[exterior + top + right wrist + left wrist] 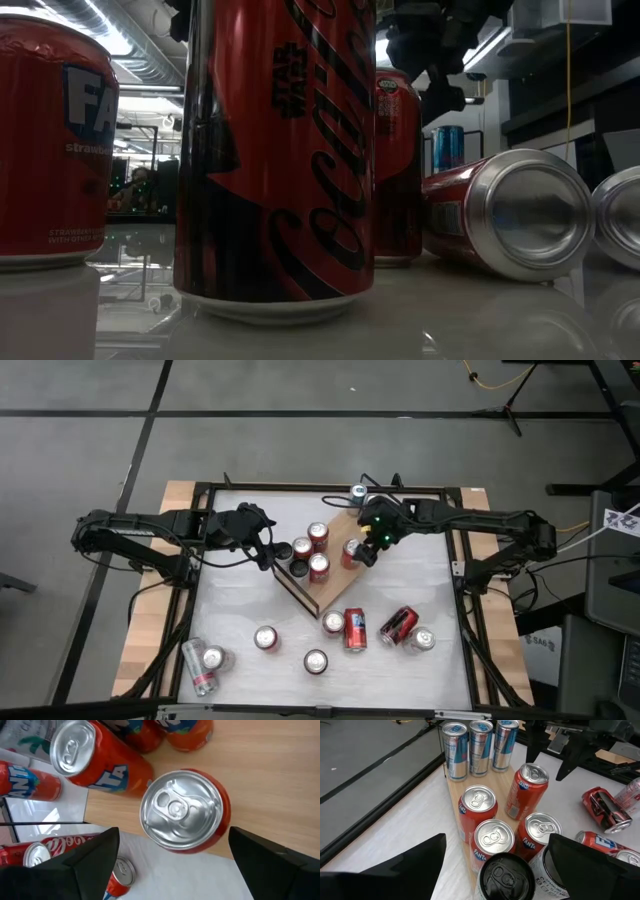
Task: Place canned beverage on shelf
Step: Put the orange soda can on the shelf aligned with the other orange soda can
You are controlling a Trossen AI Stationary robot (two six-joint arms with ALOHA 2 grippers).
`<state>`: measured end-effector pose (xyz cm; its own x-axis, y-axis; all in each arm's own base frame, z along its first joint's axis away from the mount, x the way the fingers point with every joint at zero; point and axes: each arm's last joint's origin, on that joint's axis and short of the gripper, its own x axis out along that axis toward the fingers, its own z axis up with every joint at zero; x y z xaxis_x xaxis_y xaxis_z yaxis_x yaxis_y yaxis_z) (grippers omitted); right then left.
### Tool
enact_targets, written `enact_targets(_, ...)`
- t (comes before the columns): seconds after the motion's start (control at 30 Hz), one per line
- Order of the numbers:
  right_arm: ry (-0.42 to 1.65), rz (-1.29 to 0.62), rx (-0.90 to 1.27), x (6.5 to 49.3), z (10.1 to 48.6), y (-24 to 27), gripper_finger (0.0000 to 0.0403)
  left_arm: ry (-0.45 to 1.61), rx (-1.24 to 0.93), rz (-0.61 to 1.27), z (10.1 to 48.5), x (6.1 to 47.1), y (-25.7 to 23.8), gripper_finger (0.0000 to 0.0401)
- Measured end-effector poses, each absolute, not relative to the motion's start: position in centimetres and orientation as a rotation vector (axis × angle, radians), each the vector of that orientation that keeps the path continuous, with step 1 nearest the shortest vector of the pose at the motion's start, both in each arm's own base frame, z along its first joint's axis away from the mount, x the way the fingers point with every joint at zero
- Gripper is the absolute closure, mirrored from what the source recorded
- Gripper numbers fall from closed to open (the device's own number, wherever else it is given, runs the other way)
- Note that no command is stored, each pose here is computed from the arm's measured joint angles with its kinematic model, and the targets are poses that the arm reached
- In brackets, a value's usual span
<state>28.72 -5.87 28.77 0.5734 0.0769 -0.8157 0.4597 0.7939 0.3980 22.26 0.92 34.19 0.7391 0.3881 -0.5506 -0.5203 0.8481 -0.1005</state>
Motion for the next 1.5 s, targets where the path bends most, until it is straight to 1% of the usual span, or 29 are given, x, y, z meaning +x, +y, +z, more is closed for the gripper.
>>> enact_targets(0.27, 0.942, -0.213, 0.635, 29.6, 28.2, -5.6, 0.0040, 0.543, -0.256, 0.505, 34.2, 22.3, 0.9, 0.0055)
enact_targets(0.6, 0.892, -0.146, 0.623, 31.8, 27.3, -3.7, 0.0040, 0.541, -0.257, 0.504, 34.2, 22.3, 0.9, 0.0055)
enact_targets(0.8, 0.891, -0.161, 0.621, 32.1, 27.1, -3.9, 0.0040, 0.542, -0.258, 0.502, 34.2, 22.3, 0.9, 0.0055)
enact_targets(1.0, 0.900, -0.176, 0.610, 31.1, 27.9, -3.8, 0.0040, 0.542, -0.259, 0.500, 34.2, 22.3, 0.9, 0.0055)
enact_targets(1.17, 0.917, -0.200, 0.599, 29.3, 29.1, -3.5, 0.0040, 0.544, -0.258, 0.500, 34.2, 22.3, 0.9, 0.0055)
enact_targets(1.33, 0.959, -0.191, 0.592, 27.5, 30.3, -1.9, 0.0040, 0.546, -0.258, 0.500, 34.2, 22.2, 0.9, 0.0055)
enact_targets(1.5, 1.007, -0.093, 0.530, 26.9, 30.6, 1.3, 0.0040, 0.547, -0.258, 0.500, 34.2, 22.2, 0.9, 0.0055)
